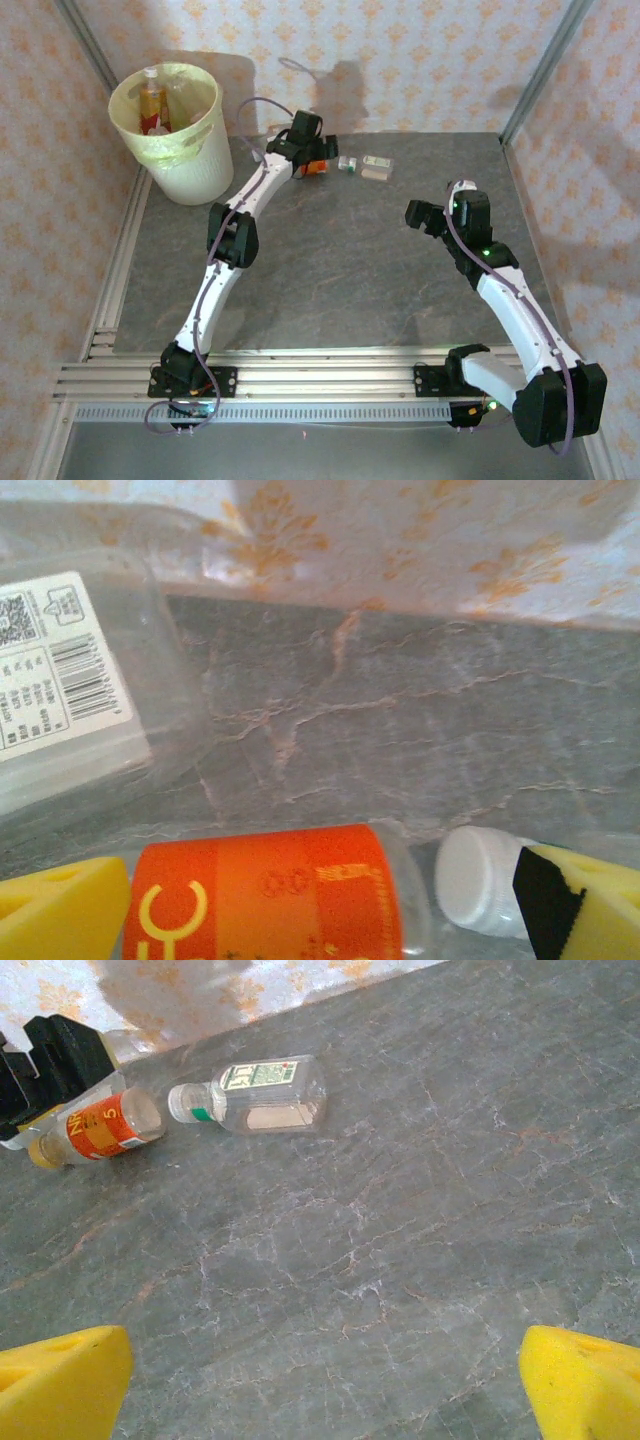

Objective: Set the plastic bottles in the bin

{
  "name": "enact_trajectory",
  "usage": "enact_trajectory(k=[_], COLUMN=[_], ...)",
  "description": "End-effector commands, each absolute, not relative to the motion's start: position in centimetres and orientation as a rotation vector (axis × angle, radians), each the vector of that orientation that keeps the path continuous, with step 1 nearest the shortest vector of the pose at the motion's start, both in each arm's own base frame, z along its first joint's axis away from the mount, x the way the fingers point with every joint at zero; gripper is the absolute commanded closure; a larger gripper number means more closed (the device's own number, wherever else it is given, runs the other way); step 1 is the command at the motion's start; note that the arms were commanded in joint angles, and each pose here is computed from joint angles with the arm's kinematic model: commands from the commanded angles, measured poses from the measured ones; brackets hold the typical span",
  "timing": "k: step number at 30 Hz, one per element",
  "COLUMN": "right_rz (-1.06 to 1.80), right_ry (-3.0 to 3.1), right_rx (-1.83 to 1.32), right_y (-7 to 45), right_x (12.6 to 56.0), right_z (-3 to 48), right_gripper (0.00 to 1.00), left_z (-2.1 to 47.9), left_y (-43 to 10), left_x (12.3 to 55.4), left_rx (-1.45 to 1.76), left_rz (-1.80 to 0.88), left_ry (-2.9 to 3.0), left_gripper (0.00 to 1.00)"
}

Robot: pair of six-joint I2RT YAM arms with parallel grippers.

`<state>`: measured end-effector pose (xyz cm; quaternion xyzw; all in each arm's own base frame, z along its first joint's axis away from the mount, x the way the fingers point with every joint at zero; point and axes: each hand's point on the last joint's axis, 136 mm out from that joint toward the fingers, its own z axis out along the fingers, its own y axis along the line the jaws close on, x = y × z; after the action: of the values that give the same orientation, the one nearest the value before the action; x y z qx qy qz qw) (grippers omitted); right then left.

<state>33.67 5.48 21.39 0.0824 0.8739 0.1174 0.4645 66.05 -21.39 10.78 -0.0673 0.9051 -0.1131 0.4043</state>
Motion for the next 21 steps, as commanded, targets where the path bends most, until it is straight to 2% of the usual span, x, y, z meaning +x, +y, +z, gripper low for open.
enact_trajectory(k=[1,13,21], right_rz=[0.253,0.32,0.334], right_ry=[2.113,2.1,2.099], right_rx=[0.198,0.181,0.18], right_y=[4.9,5.8,5.9], right_x=[33.5,33.5,33.3], right_z=[23.2,23.0,23.1], right_gripper=[0.01,0.01,0.01], left_z=[10.6,11.3,8.3], left_y=[-19.8,-22.0,-21.8], left_x=[66.8,59.9,56.1], left_rx=[-0.226,-0.022,0.124], left_rz=[-0.29,-0.267,-0.193], left_ry=[2.279,2.444,2.574], left_gripper=[0.0,0.0,0.0])
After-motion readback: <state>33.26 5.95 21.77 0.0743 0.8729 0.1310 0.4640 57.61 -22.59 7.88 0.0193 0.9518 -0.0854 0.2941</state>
